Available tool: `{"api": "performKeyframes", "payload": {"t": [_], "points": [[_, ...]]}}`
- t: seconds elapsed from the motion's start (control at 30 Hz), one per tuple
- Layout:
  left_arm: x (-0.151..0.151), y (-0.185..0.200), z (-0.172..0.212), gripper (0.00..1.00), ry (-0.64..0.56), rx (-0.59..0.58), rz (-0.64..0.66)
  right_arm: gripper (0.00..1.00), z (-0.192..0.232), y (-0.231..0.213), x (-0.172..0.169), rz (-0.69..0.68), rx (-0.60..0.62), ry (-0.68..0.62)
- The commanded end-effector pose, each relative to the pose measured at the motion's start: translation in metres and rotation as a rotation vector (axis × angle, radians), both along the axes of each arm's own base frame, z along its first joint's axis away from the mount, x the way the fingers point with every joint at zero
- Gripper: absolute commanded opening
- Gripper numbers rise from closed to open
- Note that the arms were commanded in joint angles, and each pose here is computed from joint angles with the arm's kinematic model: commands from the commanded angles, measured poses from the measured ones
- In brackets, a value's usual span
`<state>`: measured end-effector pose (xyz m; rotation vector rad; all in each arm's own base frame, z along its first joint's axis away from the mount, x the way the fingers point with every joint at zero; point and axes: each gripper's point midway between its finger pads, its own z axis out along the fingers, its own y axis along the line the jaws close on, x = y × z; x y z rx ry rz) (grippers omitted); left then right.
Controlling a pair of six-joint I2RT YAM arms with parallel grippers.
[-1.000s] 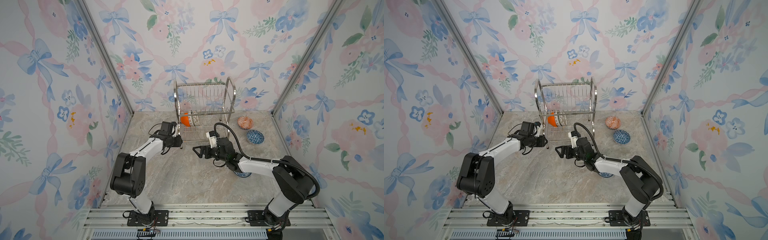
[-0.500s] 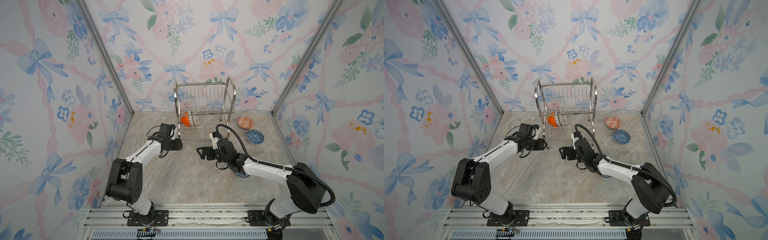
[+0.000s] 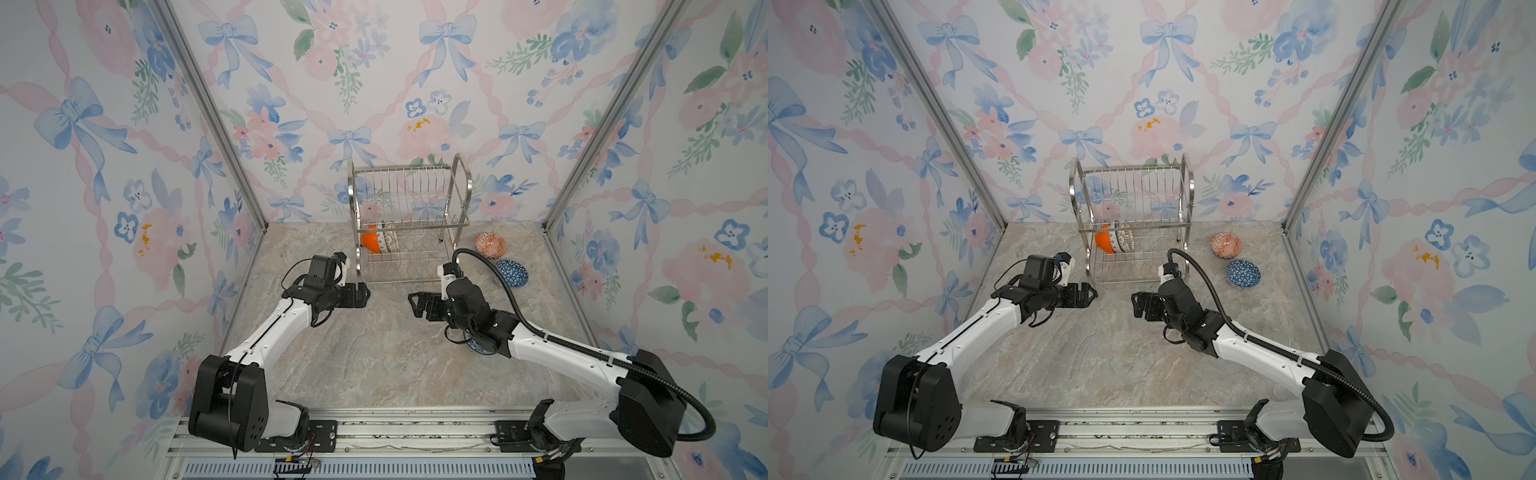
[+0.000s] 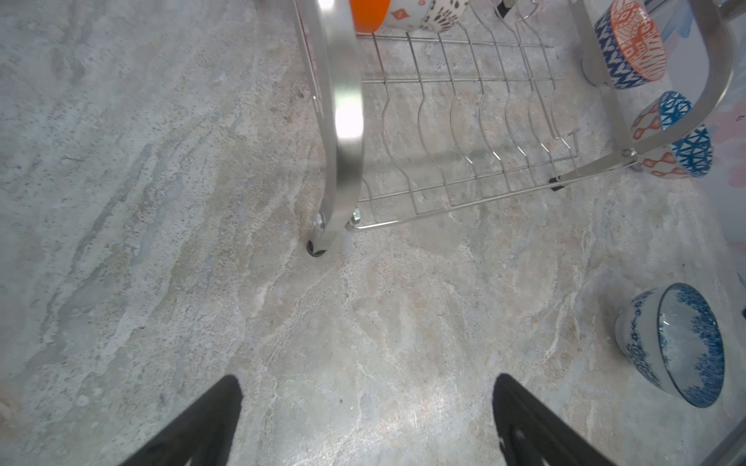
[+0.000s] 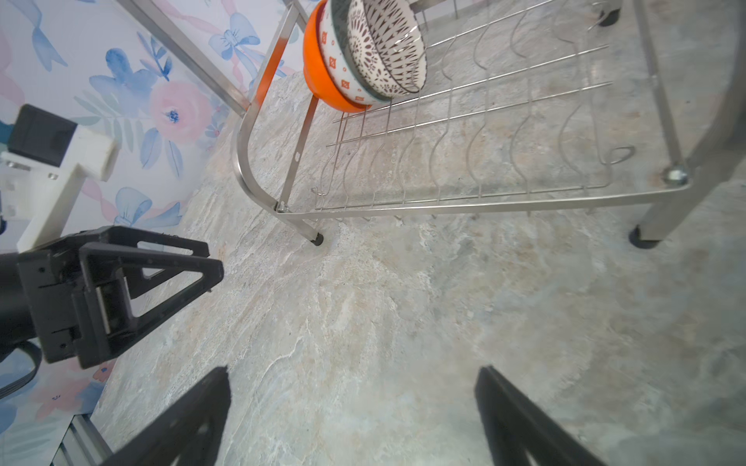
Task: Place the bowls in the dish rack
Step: 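Lower the right gripper onto the blue-and-white bowl rim while the left draws back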
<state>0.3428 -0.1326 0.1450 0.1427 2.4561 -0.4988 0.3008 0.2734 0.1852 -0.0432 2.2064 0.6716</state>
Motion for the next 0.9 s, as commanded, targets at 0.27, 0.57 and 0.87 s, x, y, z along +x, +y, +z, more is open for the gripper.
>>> {"api": "performKeyframes", "payload": {"t": [0.27, 0.57, 0.87], "points": [[-0.021, -0.026, 0.033, 0.98, -0.121, 0.048, -0.052, 0.97, -0.033, -0.104, -0.018, -0.261, -0.478, 0.185], [-0.052, -0.059, 0.059, 0.98, -0.205, 0.041, -0.088, 0.97, -0.019, -0.166, -0.053, -0.401, -0.468, 0.275], [-0.068, -0.076, 0.058, 0.98, -0.241, 0.083, -0.139, 0.97, -0.049, -0.222, -0.08, -0.503, -0.339, 0.397]]}}
